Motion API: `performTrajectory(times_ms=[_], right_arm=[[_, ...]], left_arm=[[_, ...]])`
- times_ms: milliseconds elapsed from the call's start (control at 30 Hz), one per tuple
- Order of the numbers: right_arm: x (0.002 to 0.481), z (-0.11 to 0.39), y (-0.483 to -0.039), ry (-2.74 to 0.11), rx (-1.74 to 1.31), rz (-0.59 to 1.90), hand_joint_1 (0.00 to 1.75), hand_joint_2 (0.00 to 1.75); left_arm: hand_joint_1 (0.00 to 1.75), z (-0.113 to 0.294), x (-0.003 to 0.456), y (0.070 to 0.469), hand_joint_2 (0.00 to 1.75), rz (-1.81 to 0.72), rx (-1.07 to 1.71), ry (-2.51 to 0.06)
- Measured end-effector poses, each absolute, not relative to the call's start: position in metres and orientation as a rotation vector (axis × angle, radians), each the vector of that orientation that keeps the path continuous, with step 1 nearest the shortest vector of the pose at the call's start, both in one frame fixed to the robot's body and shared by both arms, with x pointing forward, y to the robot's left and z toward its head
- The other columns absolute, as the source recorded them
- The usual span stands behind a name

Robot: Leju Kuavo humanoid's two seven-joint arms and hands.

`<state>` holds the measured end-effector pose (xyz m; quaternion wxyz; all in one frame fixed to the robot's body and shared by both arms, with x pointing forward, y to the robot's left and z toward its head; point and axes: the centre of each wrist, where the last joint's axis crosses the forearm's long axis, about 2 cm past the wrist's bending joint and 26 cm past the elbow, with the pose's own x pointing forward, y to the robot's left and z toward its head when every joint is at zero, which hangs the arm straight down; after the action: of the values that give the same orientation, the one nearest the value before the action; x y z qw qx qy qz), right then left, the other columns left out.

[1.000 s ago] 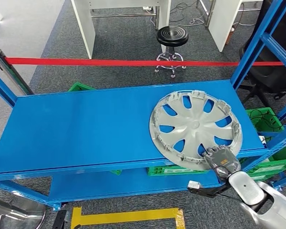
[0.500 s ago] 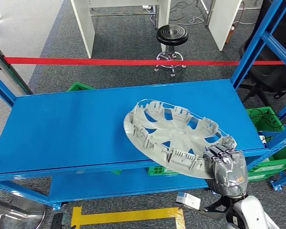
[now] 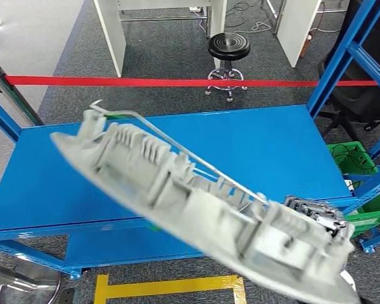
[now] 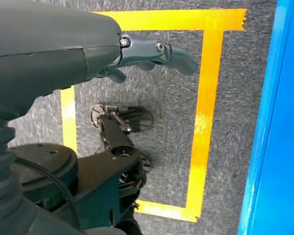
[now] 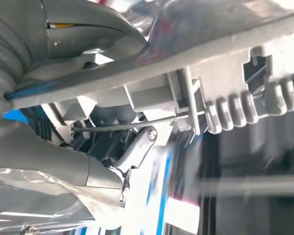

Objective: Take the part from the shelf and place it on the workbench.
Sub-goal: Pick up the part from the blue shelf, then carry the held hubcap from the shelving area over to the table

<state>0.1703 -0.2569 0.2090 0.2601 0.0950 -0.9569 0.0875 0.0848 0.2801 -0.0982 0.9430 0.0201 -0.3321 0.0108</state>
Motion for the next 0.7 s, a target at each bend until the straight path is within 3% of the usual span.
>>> performTrajectory(times_ms=[400, 700], right_arm=[[0.171, 0.220, -0.251, -2.561, 0.734, 0.203, 1.75, 1.75], [0.181, 0.201, -0.250, -2.464, 0.612, 0.216, 1.75, 1.75]], left_arm=[[0.00, -0.094, 0.082, 0.293, 1.75, 0.031, 0.062, -0.707], [0.00, -0.089, 0.065, 0.299, 1.75, -0.036, 0.051, -0.704]])
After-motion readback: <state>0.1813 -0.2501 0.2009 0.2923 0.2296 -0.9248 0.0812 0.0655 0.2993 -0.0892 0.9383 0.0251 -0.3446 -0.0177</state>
